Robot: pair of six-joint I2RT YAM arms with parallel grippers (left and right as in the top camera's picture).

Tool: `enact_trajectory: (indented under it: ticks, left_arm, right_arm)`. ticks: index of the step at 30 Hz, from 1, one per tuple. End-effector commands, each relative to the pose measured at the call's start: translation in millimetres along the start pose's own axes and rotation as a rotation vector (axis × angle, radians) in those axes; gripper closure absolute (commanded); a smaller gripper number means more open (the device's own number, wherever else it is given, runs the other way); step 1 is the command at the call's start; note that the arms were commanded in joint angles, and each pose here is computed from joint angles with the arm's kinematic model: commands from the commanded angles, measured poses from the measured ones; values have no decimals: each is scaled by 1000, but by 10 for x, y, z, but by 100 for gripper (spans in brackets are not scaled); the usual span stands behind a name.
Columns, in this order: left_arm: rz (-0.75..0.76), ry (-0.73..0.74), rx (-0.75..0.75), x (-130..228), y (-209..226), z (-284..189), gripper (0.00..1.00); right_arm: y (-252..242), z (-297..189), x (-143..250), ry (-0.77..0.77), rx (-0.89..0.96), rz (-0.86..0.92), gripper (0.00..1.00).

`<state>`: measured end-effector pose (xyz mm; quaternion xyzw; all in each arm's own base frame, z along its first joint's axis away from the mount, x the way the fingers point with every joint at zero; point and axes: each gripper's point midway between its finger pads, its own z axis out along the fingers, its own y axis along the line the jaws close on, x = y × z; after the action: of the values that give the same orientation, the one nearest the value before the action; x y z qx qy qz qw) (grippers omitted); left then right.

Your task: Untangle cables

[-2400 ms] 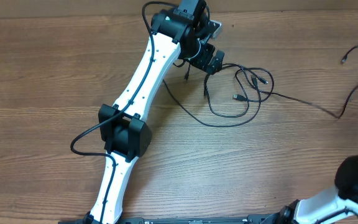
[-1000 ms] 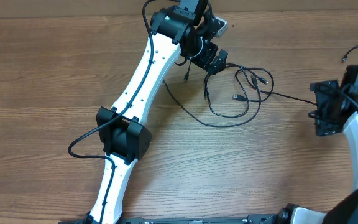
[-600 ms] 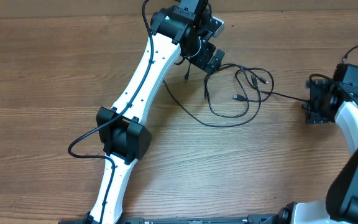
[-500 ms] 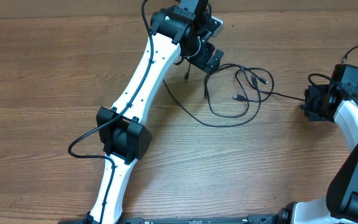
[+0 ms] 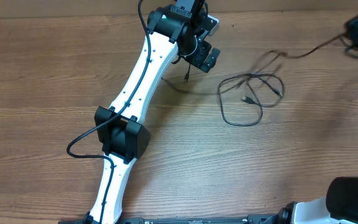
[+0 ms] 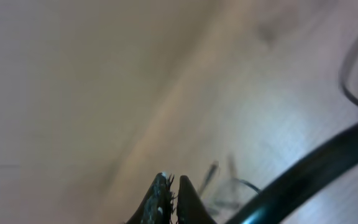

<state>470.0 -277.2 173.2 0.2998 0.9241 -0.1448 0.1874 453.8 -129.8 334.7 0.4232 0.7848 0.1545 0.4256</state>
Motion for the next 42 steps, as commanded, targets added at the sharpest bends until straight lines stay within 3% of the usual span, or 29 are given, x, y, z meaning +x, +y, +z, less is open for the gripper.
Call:
enact_trajectory:
  ticks: [1, 8, 22, 34, 38, 42]
  left_arm:
    - [27, -62, -7, -116, -28, -270, 0]
    - [17, -63, -6, -117, -31, -270, 0]
    - [18, -67, -7, -127, -30, -271, 0]
    - [4, -68, -6, -130, -29, -271, 0]
    - [6, -76, -7, -150, -27, -272, 0]
    - [13, -105, -11, -222, -20, -279, 0]
  right_arm:
    - [496, -648, -449, -163, -117, -123, 96]
    - [874, -1224, -749, -297, -213, -179, 96]
    - [852, -1536, -1012, -466, -144, -255, 96]
    - [-23, -1811, -1565, -712, 319, -211, 96]
    - [-269, -1743, -1746, -704, 345, -202, 96]
    - [-255, -1366, -1886, -632, 237, -293, 96]
